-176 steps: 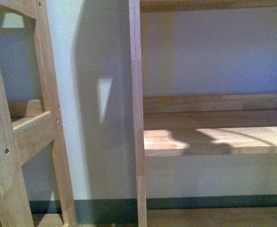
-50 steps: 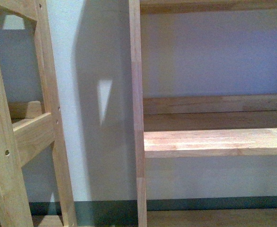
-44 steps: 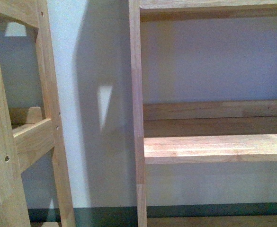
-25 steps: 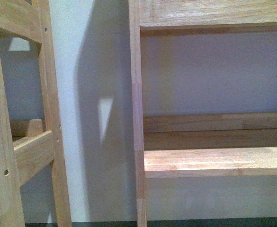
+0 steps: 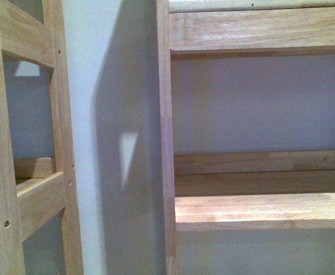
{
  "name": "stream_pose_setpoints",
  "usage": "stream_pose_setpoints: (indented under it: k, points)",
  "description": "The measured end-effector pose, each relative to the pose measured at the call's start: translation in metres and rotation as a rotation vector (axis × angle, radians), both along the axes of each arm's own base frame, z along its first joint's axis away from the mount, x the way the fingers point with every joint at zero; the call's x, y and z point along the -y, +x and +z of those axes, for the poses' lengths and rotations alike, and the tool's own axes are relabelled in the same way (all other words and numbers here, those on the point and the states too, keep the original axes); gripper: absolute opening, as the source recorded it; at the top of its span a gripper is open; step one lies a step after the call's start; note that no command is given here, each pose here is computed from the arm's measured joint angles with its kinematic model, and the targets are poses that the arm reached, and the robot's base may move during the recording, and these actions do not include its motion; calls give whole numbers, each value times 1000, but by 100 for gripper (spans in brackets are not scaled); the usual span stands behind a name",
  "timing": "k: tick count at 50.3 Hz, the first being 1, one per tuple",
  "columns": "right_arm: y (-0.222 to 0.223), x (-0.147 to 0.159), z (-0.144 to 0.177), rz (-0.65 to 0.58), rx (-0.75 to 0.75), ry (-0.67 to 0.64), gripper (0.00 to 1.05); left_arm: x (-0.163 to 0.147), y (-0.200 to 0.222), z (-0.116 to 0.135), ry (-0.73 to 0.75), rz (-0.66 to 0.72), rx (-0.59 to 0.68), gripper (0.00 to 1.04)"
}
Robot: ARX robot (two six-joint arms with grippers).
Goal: Put away toys
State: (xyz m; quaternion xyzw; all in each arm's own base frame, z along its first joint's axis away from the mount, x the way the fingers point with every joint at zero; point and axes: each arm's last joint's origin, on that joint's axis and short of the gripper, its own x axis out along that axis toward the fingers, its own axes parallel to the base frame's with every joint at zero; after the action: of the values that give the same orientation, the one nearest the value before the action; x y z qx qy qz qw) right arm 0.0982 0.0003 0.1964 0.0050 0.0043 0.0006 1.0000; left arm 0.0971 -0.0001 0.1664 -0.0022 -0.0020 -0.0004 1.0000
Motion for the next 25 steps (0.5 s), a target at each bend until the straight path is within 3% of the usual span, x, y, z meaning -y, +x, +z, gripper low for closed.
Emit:
stream_pose_setpoints:
  k: [2,25]
  points:
    - [0,0,-2,0,0,-1,17,0,0,0,0,0,0,99]
    - [0,0,-17,0,4,-2,18,0,0,0,0,0,0,99]
